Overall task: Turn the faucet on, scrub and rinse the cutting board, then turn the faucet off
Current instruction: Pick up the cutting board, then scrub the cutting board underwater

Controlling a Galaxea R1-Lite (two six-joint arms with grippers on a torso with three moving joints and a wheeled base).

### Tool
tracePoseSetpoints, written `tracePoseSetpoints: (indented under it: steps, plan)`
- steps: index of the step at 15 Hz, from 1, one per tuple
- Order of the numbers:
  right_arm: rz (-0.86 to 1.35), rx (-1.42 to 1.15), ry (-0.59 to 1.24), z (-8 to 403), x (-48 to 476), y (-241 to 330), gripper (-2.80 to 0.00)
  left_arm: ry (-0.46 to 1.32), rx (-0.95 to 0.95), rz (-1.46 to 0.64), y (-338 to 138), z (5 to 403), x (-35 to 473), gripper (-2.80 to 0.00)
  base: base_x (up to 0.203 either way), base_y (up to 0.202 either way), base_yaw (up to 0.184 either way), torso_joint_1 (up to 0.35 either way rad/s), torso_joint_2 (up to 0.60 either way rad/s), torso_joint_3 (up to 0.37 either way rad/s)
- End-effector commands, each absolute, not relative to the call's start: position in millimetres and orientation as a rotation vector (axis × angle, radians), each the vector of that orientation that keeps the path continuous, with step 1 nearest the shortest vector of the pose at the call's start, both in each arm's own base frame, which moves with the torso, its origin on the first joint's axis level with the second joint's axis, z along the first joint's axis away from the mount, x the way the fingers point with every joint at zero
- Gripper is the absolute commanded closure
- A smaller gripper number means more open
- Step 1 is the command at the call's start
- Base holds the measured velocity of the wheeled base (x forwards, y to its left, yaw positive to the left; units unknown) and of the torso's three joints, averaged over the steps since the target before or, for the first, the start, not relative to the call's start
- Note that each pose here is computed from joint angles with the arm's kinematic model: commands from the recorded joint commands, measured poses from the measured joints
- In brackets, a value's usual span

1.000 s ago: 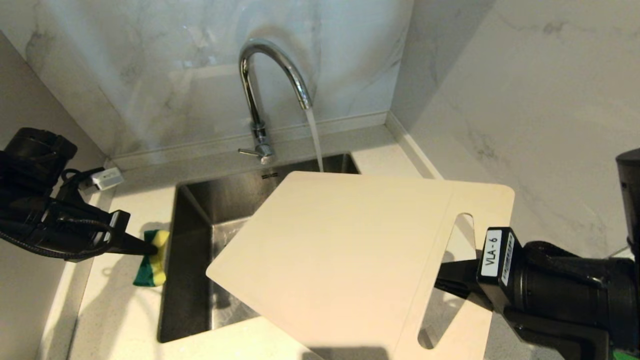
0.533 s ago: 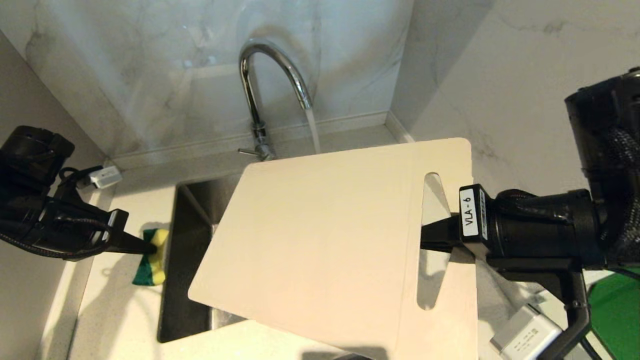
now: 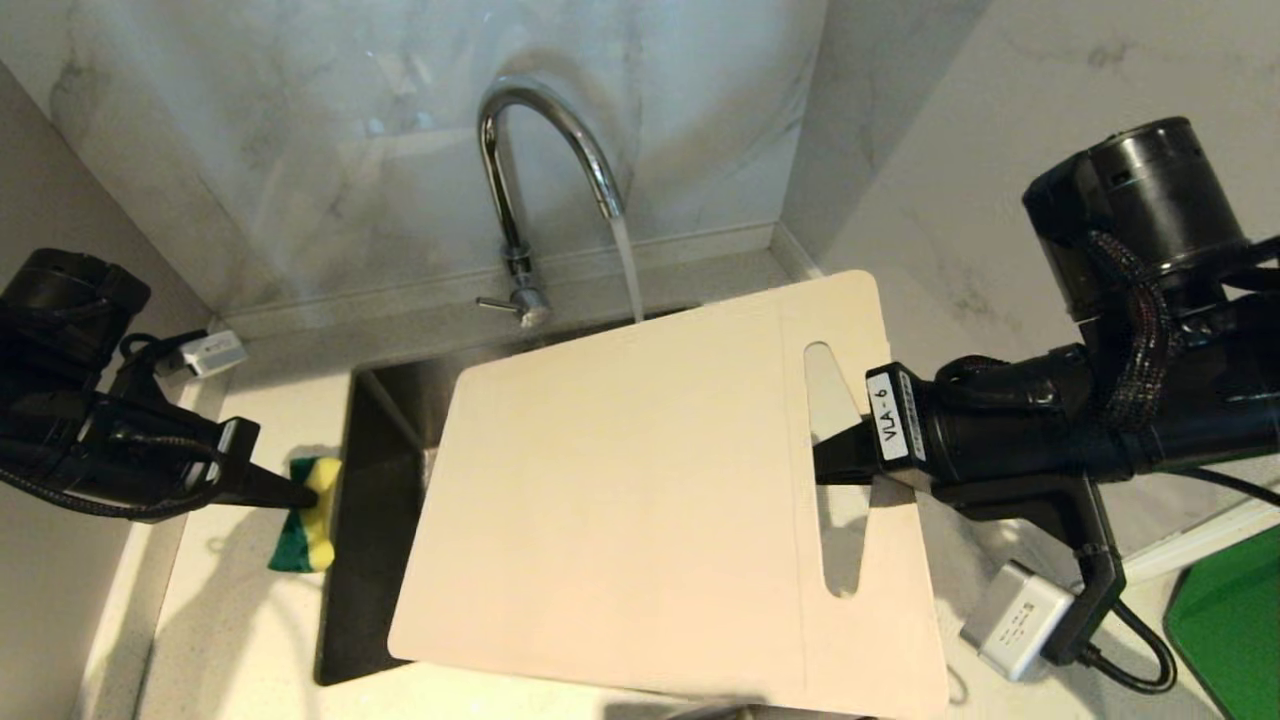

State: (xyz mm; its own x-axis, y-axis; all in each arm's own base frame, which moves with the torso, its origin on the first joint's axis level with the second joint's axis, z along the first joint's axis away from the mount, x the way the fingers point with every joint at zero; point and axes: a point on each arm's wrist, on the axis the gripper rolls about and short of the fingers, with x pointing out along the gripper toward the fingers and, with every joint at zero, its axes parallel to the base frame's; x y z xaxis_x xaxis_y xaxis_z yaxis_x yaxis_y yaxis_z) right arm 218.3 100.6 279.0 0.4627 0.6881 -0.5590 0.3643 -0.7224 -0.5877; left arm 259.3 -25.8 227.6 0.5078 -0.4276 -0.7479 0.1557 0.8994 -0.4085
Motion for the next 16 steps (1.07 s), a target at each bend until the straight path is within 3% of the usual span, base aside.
tracePoseSetpoints:
  steps: [1,16]
  plan:
    - [1.211,-2.342,-0.885,278,237,107,0.0,0.981,-0.309,-0.36,-26,228,259,0.0,0.0,0.0,0.0,0.0,0.0,0.0]
    - [1.23,-2.326,-0.769,265,323,109,0.0,0.972,-0.323,-0.381,-27,231,256,0.0,0.0,0.0,0.0,0.0,0.0,0.0]
